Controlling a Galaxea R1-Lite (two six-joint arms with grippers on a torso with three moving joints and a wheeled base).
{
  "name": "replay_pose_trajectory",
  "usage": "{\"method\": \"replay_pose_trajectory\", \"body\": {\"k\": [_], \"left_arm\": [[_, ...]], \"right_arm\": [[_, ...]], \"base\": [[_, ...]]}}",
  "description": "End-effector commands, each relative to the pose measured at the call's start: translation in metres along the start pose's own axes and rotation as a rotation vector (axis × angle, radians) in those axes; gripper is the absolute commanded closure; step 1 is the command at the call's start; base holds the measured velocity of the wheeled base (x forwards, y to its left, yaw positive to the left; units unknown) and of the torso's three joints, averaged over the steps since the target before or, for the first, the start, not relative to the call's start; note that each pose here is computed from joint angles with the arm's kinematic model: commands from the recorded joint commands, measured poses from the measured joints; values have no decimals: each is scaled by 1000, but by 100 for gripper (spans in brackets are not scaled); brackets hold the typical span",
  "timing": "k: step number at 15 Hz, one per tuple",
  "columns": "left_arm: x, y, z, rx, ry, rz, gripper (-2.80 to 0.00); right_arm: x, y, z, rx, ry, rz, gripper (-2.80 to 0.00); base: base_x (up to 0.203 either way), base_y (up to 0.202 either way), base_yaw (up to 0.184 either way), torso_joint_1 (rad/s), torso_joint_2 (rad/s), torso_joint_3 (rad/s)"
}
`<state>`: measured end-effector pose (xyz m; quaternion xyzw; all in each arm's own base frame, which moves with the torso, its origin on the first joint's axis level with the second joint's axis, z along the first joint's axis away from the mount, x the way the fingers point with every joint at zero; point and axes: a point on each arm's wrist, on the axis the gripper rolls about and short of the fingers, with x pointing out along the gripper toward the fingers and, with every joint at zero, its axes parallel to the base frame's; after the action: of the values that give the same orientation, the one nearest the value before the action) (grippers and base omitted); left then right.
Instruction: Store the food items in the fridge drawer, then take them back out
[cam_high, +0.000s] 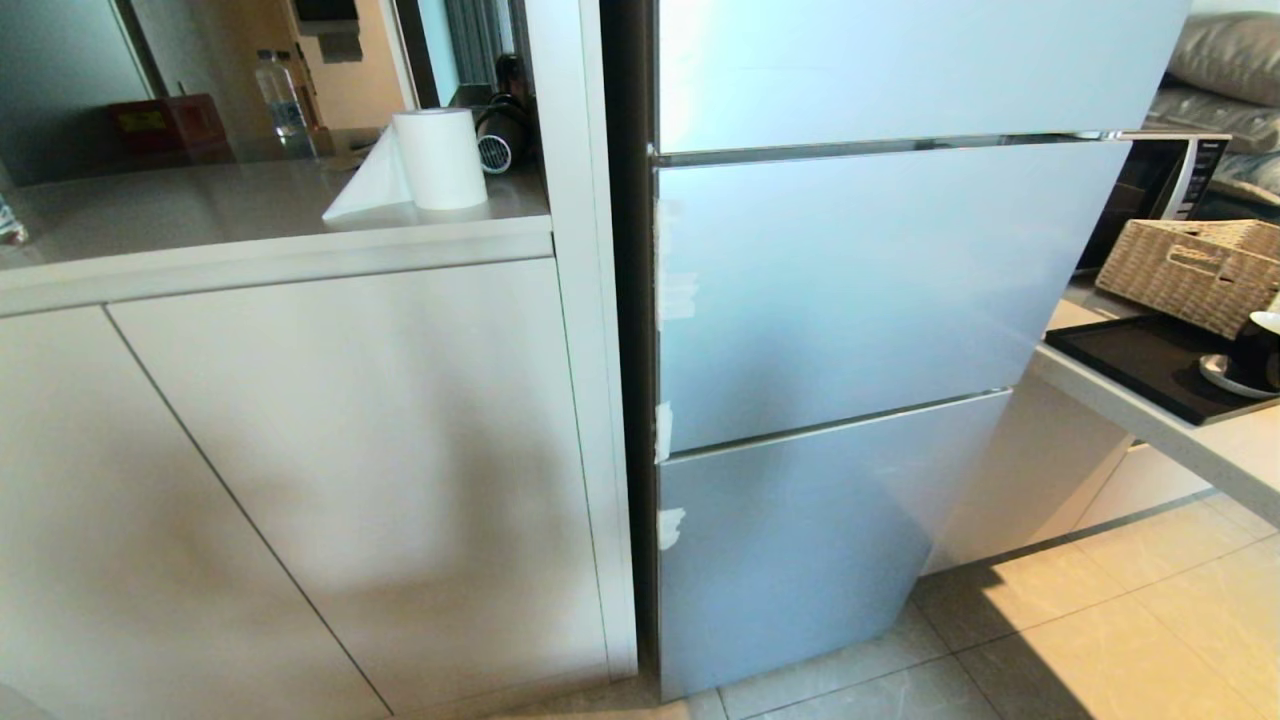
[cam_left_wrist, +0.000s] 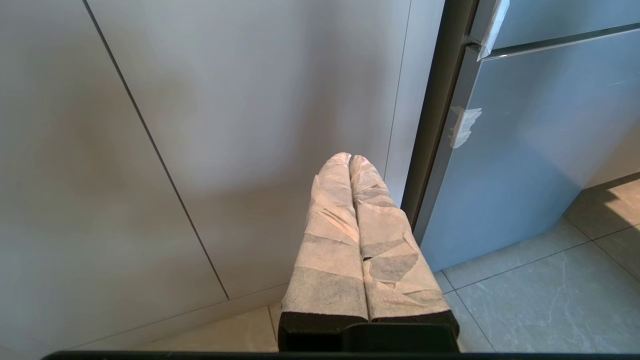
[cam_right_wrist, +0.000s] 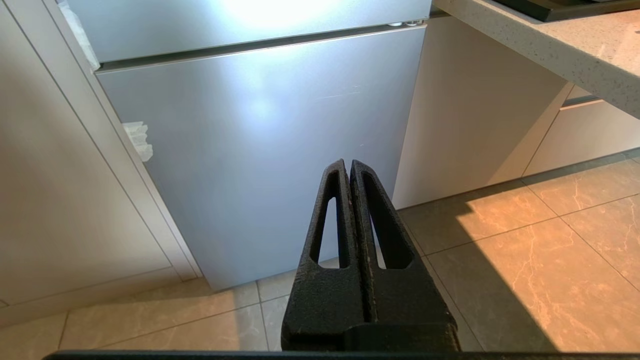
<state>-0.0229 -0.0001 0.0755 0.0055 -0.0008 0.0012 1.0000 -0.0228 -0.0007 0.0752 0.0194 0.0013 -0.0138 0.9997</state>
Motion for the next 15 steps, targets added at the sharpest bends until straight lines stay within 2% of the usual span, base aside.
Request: {"method": "replay_pose_trajectory", "body": {"k": [1, 2, 3, 4, 5, 6, 7, 9, 11, 13, 15], "left_arm": [[0, 0, 0, -3, 1, -1, 0], [-1, 0, 5, -5, -25, -1, 0], [-5, 0, 20, -10, -83, -11, 0], [-13, -1, 41, -22, -152, -51, 0], [-17, -2, 62, -47, -180, -107, 0], [-12, -2, 74, -78, -149, -143, 0], [0, -3, 87, -119, -77, -173, 0], [38, -4, 105, -216, 98, -239, 0], [88, -7, 117, -332, 220, -291, 0], [149, -11, 119, -424, 289, -310, 0], [209, -16, 110, -491, 311, -314, 0]], "right_arm": [[0, 0, 0, 1, 1, 0, 0], [0, 0, 0, -1, 1, 0, 0], [0, 0, 0, 4, 1, 0, 0], [0, 0, 0, 6, 1, 0, 0], [0, 0, 0, 5, 0, 0, 0], [0, 0, 0, 6, 0, 0, 0], [0, 0, 0, 5, 0, 0, 0], [0, 0, 0, 7, 0, 0, 0], [0, 0, 0, 6, 0, 0, 0], [0, 0, 0, 6, 0, 0, 0], [0, 0, 0, 6, 1, 0, 0]], "base": [[0, 0, 0, 0, 0, 0], [0, 0, 0, 0, 0, 0], [0, 0, 0, 0, 0, 0], [0, 0, 0, 0, 0, 0], [0, 0, 0, 0, 0, 0], [0, 0, 0, 0, 0, 0], [0, 0, 0, 0, 0, 0], [0, 0, 0, 0, 0, 0], [0, 0, 0, 0, 0, 0], [0, 0, 0, 0, 0, 0], [0, 0, 0, 0, 0, 0]]}}
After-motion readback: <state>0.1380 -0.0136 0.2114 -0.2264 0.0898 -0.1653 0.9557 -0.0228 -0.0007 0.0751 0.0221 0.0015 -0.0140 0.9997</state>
